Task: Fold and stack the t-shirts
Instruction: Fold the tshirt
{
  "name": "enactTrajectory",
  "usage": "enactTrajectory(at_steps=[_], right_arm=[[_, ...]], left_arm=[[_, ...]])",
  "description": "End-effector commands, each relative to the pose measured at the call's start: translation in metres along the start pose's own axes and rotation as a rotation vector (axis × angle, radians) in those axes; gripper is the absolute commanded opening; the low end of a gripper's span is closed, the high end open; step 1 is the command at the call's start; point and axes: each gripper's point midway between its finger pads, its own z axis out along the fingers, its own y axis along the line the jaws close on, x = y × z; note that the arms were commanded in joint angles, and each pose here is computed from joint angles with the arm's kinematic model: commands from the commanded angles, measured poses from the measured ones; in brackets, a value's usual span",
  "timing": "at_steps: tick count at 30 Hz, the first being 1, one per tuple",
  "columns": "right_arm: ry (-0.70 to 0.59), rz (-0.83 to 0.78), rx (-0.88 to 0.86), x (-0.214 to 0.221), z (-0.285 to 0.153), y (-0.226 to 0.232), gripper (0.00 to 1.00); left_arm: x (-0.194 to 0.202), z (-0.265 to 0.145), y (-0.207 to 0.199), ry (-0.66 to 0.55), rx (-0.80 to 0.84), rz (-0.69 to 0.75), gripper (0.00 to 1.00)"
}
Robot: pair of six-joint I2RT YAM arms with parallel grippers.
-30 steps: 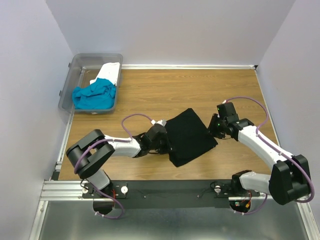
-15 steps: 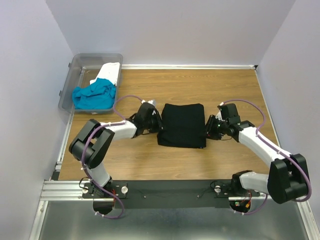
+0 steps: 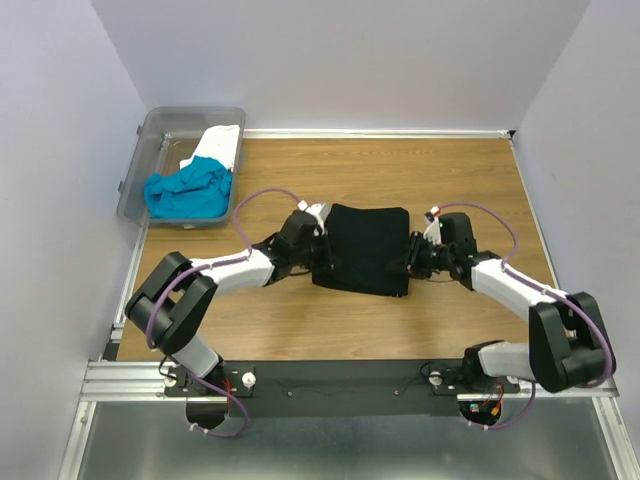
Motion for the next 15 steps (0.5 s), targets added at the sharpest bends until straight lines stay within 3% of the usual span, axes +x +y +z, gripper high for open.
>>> enactTrajectory(at_steps=[1, 4, 8, 12, 15], right_arm=[[0.034, 0.037, -0.061, 0.015, 0.015, -0.016, 0.33], [0.014, 0.101, -0.05, 0.022, 0.017, -0.041, 0.33], [0.011, 0.137, -0.032, 0.024, 0.015, -0.056, 0.32], [-0.036, 0.103, -0.113, 0.007, 0.002, -0.028, 0.32], [-0.107, 0.058, -0.176, -0.024, -0.011, 0.002, 0.33]], left_arm=[[0.047, 0.009, 0.058, 0.082, -0.109, -0.119, 0.2], [0.071, 0.009, 0.083, 0.109, -0.119, -0.197, 0.12], [0.081, 0.002, 0.089, 0.11, -0.108, -0.247, 0.11], [0.072, -0.015, 0.074, 0.079, -0.072, -0.238, 0.13], [0.039, -0.028, 0.05, 0.001, -0.034, -0.193, 0.2]])
